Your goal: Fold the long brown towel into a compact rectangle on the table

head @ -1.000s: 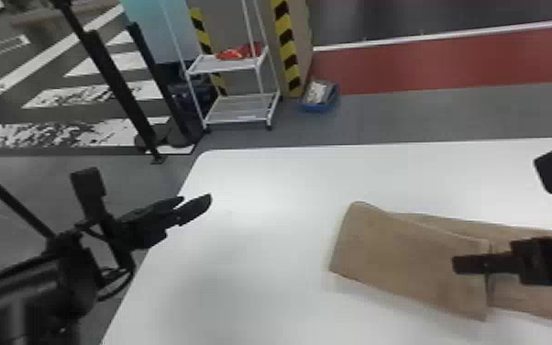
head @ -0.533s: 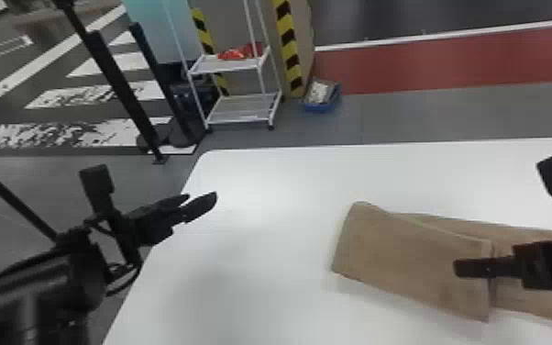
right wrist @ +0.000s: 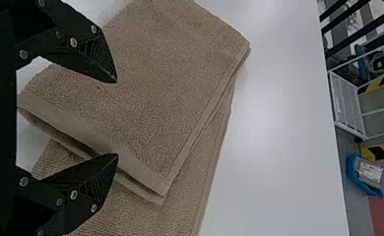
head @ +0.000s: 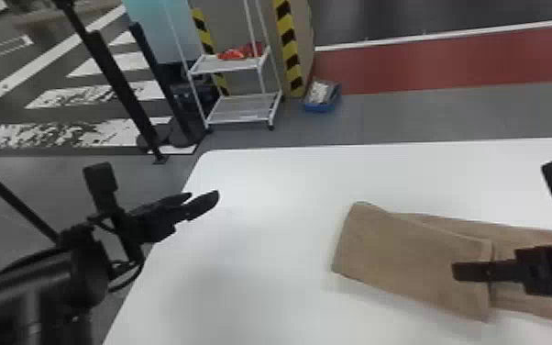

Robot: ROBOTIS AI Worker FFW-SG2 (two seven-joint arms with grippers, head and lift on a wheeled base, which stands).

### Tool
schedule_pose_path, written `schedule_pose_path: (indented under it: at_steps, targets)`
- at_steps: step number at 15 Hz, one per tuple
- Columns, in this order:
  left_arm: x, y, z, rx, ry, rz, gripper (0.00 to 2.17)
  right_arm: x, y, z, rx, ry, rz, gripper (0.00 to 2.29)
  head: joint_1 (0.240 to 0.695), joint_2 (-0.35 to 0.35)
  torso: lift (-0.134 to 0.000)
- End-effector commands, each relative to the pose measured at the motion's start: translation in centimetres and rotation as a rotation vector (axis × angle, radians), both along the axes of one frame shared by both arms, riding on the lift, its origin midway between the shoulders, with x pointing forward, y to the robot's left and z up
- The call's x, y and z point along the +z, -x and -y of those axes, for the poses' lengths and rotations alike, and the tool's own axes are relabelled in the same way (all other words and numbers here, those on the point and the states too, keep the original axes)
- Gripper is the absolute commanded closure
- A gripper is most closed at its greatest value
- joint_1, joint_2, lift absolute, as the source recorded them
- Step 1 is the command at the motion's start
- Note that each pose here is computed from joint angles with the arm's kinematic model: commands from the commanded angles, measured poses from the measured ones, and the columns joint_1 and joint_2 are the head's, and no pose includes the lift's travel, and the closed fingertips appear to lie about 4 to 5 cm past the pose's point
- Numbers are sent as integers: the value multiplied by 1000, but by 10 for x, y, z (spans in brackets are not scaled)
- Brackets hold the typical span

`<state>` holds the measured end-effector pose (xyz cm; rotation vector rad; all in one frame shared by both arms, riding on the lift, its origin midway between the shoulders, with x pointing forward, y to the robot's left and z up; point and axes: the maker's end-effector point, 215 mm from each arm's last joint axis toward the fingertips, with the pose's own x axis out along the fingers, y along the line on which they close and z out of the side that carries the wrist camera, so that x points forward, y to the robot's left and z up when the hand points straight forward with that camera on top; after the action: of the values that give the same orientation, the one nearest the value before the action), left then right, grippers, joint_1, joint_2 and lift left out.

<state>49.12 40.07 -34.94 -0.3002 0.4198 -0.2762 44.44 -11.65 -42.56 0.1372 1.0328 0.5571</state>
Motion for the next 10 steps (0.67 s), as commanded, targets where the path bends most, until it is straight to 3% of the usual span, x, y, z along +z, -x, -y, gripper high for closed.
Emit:
schedule_pose_path:
  at_steps: [1, 10]
  targets:
    - [-1, 0, 3, -5, 3, 0, 53, -1, 2, 0, -5, -5, -4, 407, 695, 328, -124]
    - [-5, 1, 2, -4, 2, -6, 53, -3, -1, 10, -28, 6, -7, 407, 695, 315, -124]
